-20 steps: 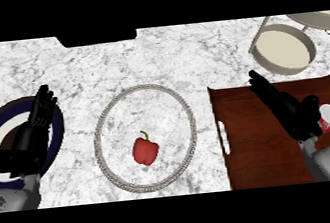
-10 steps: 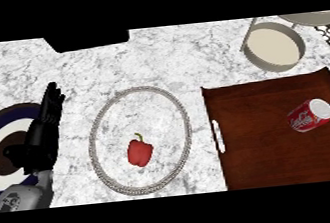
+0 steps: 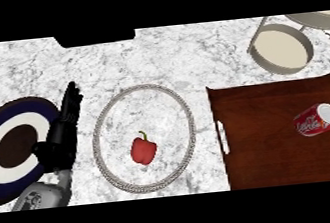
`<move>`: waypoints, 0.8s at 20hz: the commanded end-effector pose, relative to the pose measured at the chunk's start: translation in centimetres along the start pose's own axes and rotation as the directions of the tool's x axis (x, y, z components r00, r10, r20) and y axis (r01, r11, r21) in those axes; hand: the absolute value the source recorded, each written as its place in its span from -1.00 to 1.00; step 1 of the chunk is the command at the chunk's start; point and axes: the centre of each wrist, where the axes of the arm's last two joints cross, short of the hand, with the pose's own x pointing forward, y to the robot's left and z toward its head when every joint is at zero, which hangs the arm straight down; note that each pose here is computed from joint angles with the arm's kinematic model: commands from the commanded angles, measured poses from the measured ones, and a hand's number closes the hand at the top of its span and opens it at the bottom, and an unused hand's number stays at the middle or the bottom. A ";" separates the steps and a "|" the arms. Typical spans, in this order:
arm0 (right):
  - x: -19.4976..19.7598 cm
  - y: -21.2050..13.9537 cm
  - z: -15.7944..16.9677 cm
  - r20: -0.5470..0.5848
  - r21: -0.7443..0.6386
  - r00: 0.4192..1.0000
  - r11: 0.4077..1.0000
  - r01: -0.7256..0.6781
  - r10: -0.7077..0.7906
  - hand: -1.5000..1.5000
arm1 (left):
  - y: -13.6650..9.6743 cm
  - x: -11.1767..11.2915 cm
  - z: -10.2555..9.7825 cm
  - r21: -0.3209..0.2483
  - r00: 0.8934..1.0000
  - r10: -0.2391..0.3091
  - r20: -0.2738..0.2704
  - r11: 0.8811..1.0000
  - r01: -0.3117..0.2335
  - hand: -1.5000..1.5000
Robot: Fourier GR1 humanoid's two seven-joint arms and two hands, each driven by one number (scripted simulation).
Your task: Pick the can from the tray and place it in the tiered basket
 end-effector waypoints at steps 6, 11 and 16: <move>15.6 2.0 -2.9 -0.107 0.334 0.729 0.715 -0.614 0.676 -1.00 | -0.3 0.6 0.0 0.008 1.000 -0.012 -0.002 1.000 0.012 0.00; 18.9 6.9 -5.2 -0.060 0.449 0.425 0.405 -0.797 0.903 -1.00 | -0.9 1.0 0.1 -0.008 1.000 -0.009 0.001 1.000 0.009 0.00; 15.5 11.1 -5.2 -0.051 0.505 0.248 0.240 -0.829 0.967 -1.00 | -1.4 1.6 0.6 -0.026 1.000 0.000 0.006 1.000 0.000 0.00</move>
